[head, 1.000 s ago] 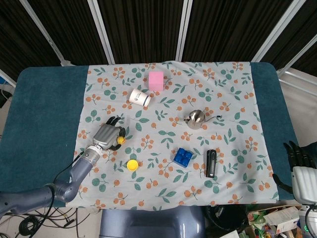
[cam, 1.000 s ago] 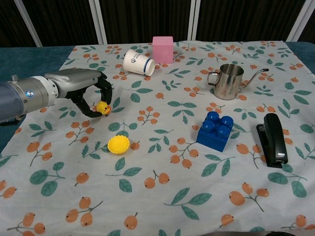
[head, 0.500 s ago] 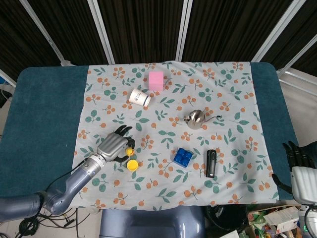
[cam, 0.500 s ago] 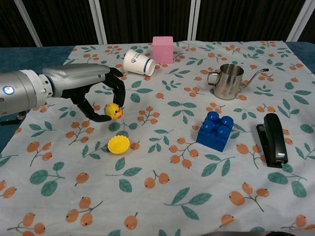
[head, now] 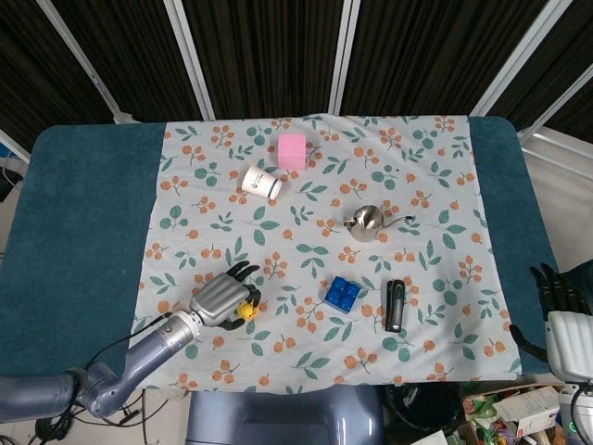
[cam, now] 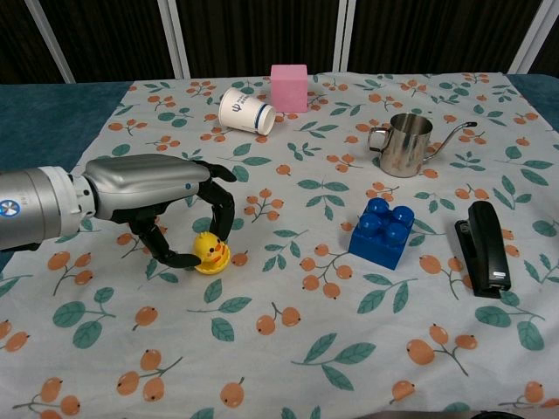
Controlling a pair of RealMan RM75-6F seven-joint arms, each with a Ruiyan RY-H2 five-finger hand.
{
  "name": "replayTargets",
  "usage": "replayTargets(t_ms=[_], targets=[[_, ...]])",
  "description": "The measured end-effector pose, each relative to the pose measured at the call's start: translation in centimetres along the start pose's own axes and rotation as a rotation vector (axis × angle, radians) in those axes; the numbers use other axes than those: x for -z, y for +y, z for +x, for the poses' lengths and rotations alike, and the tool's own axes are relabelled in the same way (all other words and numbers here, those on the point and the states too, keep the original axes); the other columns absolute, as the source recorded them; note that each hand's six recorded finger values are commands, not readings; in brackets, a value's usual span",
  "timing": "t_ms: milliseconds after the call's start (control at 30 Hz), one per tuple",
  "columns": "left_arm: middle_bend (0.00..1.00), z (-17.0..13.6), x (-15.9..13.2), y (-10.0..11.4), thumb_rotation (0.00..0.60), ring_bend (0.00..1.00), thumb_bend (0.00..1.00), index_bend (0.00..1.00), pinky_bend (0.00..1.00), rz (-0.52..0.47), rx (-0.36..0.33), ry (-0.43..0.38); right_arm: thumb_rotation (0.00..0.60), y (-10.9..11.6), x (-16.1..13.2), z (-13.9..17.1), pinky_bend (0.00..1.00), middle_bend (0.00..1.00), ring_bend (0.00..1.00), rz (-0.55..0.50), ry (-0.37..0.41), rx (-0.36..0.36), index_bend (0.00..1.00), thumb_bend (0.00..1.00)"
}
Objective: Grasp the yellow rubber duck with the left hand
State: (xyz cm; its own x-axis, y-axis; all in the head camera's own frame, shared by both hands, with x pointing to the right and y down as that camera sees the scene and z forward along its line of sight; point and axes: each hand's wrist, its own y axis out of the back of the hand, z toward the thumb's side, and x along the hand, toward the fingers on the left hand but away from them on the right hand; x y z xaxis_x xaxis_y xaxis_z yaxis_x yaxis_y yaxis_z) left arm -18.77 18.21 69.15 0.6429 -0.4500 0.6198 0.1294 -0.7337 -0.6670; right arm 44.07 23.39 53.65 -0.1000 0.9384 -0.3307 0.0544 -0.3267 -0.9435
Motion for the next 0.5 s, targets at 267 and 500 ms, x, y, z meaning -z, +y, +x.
replayTargets(t_ms=[267,500], targets=[[0.42,0.57,0.18,-0.43,0.6,0.02,0.32,0.46,0.0,0.012,0.003,0.002,0.6,-0.02,-0.01,0.03,0.16,0.03,0.08,-0.001,0.0,-0.001,0.07,0.16],[0.4,0.94,0.47,-0.69,0.6,0.02,0.31,0.45,0.0,0.037,-0.005,0.006,0.6,-0.05,0.03,0.02,0.16,0.03,0.08,-0.001,-0.001,-0.002,0.07,0.16]])
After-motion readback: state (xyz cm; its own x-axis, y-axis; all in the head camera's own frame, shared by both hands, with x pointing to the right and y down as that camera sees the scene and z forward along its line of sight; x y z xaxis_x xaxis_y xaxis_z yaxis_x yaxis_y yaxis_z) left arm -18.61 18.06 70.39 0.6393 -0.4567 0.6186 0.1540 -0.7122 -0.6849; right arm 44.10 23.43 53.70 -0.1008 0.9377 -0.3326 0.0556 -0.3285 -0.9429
